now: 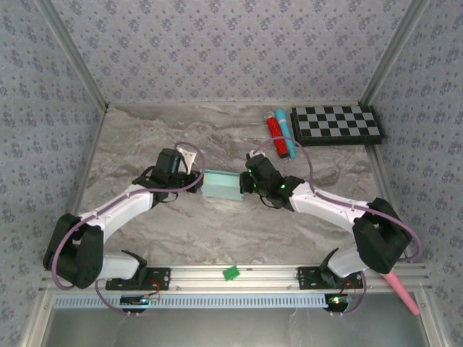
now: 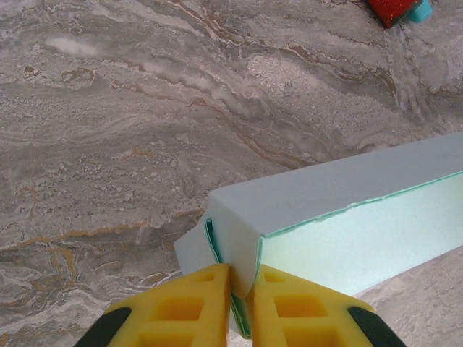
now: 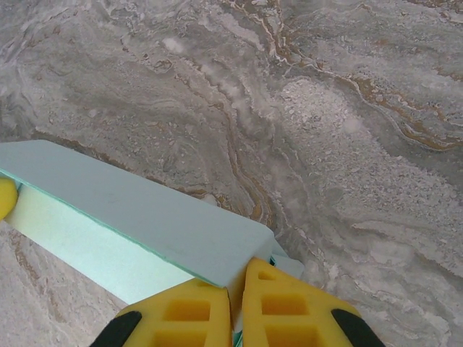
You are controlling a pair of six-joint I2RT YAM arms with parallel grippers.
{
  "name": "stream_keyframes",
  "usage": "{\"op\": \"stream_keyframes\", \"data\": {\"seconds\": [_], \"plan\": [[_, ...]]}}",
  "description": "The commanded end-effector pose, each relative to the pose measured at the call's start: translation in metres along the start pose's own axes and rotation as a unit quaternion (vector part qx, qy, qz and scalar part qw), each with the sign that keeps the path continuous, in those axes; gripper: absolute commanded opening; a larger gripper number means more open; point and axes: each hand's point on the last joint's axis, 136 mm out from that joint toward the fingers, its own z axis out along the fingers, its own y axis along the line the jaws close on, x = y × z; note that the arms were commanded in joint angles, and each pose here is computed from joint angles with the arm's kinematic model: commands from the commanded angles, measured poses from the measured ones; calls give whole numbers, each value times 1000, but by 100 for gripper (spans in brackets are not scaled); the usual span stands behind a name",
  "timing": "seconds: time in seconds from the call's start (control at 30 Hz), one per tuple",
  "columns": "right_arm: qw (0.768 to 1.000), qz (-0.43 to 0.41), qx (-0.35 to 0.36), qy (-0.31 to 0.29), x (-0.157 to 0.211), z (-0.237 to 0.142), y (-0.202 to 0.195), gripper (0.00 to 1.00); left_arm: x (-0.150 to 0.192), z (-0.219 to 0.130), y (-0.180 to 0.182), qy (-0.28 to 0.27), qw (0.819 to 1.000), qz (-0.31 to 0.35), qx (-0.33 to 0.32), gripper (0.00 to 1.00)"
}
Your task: Fold the paper box
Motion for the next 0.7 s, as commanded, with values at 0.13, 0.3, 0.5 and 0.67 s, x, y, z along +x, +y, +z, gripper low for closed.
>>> {"op": "stream_keyframes", "data": {"seconds": [0.13, 0.3, 0.5, 0.67], "plan": [[997, -14, 18, 75, 45, 6, -5, 9, 28, -1, -3, 44, 999, 0, -2, 19], [997, -32, 14, 74, 39, 2, -2, 12, 21, -7, -2, 34, 999, 8, -10, 24], [997, -42, 3, 67, 32, 0, 4, 15, 14, -13, -4, 24, 1000, 14, -13, 32], [997, -47, 7, 65, 28, -1, 4, 16, 9, -20, -5, 18, 999, 23, -17, 35]]}}
